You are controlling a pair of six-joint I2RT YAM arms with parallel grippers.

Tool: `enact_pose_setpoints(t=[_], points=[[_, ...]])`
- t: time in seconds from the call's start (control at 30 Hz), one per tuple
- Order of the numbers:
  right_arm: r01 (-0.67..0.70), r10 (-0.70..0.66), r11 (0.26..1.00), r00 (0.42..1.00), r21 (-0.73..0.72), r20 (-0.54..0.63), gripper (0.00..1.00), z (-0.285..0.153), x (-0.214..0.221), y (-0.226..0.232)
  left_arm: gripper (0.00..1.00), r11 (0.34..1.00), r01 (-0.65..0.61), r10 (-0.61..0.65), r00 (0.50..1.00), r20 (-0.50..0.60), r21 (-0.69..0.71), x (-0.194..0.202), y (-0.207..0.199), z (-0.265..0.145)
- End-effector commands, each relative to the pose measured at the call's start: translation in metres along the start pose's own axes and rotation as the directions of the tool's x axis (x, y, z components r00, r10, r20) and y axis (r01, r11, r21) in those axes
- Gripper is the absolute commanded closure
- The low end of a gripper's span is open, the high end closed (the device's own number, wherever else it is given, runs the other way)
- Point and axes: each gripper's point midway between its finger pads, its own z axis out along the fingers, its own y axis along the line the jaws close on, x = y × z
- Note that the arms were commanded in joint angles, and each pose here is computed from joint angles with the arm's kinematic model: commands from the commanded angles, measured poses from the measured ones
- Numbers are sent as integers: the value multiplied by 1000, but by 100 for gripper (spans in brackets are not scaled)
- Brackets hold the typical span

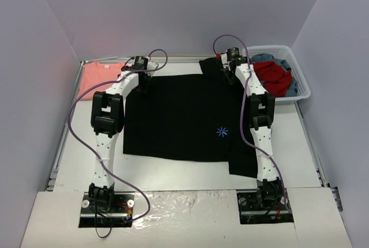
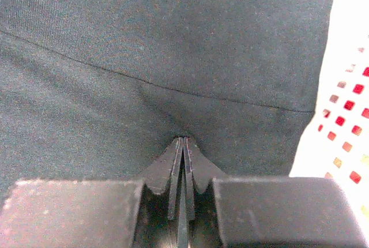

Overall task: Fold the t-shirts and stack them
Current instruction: Flatten out the tshirt

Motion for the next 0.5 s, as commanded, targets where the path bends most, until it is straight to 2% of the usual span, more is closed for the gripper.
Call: enact_pose_setpoints(t=[0.0, 0.27, 0.3, 0.33, 0.47], points=[[-20, 21, 999, 999, 30, -25, 100, 21, 11, -6, 98, 999, 39, -40, 999, -23, -29, -3, 15, 1], [-31, 25, 997, 997, 66, 77, 100, 29, -15, -11, 98, 999, 49, -49, 999, 13, -23, -33, 27, 9], [-31, 25, 997, 996, 70, 83, 100, 33, -16, -11, 98, 999, 44, -45, 999, -17, -14, -25, 24, 20], [-33, 25, 997, 995, 77, 95, 100, 32, -20, -12, 98, 999, 42, -41, 999, 18, -23, -39, 28, 15], [-15, 3, 996, 992, 94, 127, 100, 34, -30, -10, 98, 999, 39, -39, 999, 19, -18, -42, 30, 31]])
